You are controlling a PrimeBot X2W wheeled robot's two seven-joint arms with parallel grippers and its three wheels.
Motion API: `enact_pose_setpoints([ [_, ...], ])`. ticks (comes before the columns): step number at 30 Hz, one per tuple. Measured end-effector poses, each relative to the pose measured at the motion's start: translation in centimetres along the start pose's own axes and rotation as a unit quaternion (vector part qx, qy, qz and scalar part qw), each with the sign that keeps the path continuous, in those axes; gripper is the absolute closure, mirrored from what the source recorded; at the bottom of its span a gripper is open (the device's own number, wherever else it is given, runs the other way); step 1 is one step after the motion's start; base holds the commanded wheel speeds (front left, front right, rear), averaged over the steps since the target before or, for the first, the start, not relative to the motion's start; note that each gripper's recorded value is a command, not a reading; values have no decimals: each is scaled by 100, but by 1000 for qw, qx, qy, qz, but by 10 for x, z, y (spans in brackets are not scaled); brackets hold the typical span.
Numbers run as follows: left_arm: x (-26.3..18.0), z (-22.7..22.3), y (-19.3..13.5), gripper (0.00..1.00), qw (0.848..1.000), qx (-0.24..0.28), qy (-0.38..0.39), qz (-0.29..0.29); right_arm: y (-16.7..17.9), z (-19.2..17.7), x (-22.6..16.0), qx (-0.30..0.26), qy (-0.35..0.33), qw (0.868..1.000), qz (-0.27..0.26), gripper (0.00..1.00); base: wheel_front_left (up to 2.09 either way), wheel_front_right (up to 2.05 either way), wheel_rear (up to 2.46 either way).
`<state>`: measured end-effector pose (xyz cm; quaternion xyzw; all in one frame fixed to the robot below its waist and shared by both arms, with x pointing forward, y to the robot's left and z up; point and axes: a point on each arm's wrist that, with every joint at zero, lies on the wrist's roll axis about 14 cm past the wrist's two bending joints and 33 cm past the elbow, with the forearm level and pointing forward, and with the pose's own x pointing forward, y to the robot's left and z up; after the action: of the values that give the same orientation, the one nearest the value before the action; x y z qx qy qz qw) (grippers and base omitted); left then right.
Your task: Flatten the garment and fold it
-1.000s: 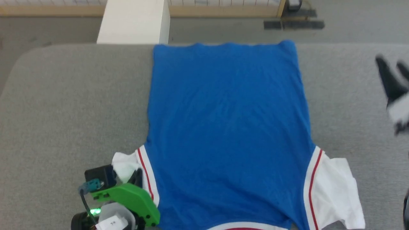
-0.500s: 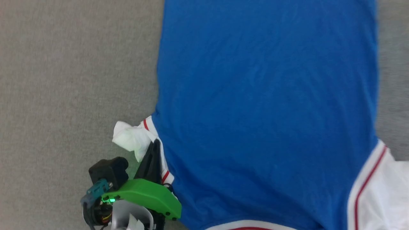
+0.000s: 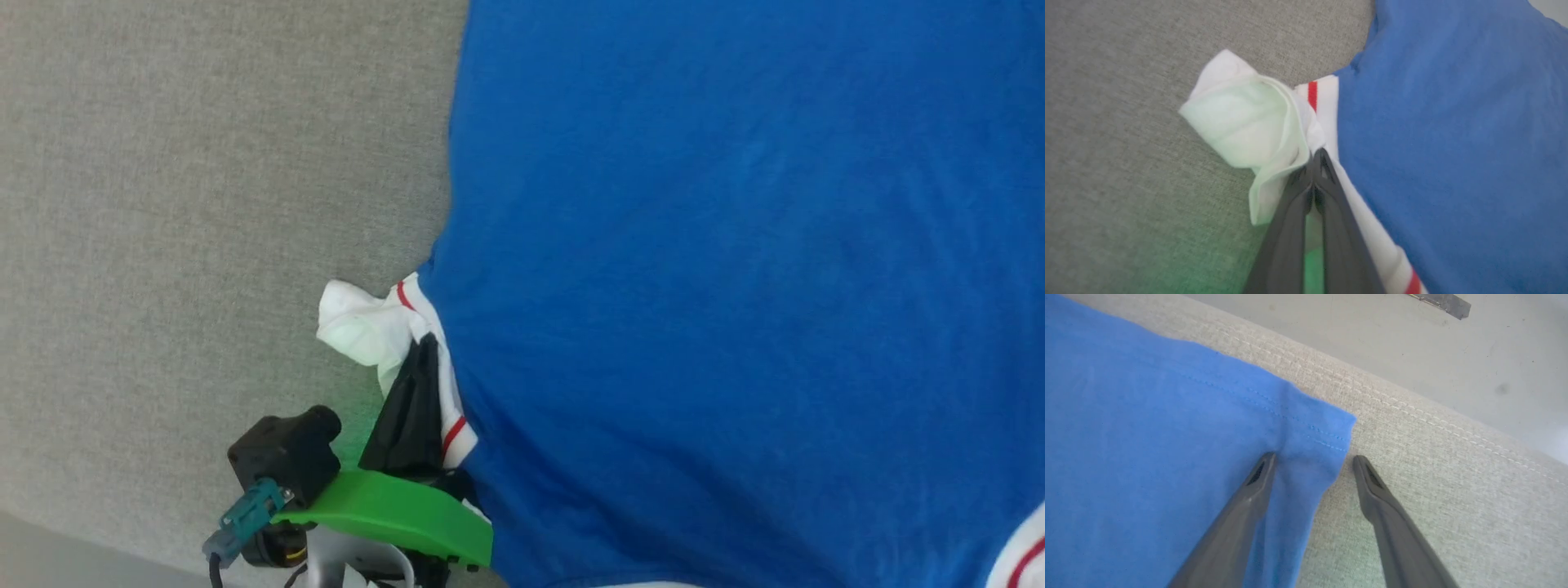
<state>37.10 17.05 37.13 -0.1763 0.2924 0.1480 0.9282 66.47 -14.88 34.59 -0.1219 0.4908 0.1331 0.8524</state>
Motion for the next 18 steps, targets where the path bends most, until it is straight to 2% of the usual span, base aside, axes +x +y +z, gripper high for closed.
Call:
enact_pose_setpoints([
  [1, 0, 0, 1, 100, 1000, 0, 0, 1, 1, 0, 1, -1, 4, 1000, 3, 0, 0, 0, 0],
  [2, 0, 0, 1, 100, 1000, 0, 0, 2, 1, 0, 0, -4, 6, 1000, 3, 82, 0, 0, 0],
  [3, 0, 0, 1, 100, 1000, 0, 0, 1, 2, 0, -1, -7, 7, 1000, 4, 100, 0, 0, 0],
  [10, -2, 3, 3, 100, 1000, 4, -6, -2, 3, 11, -22, -1, -29, 999, 16, 100, 0, 0, 0],
  [18, -13, 10, 8, 100, 1000, 19, -4, -14, -19, 43, -96, 10, -152, 988, 7, 100, 0, 0, 0],
])
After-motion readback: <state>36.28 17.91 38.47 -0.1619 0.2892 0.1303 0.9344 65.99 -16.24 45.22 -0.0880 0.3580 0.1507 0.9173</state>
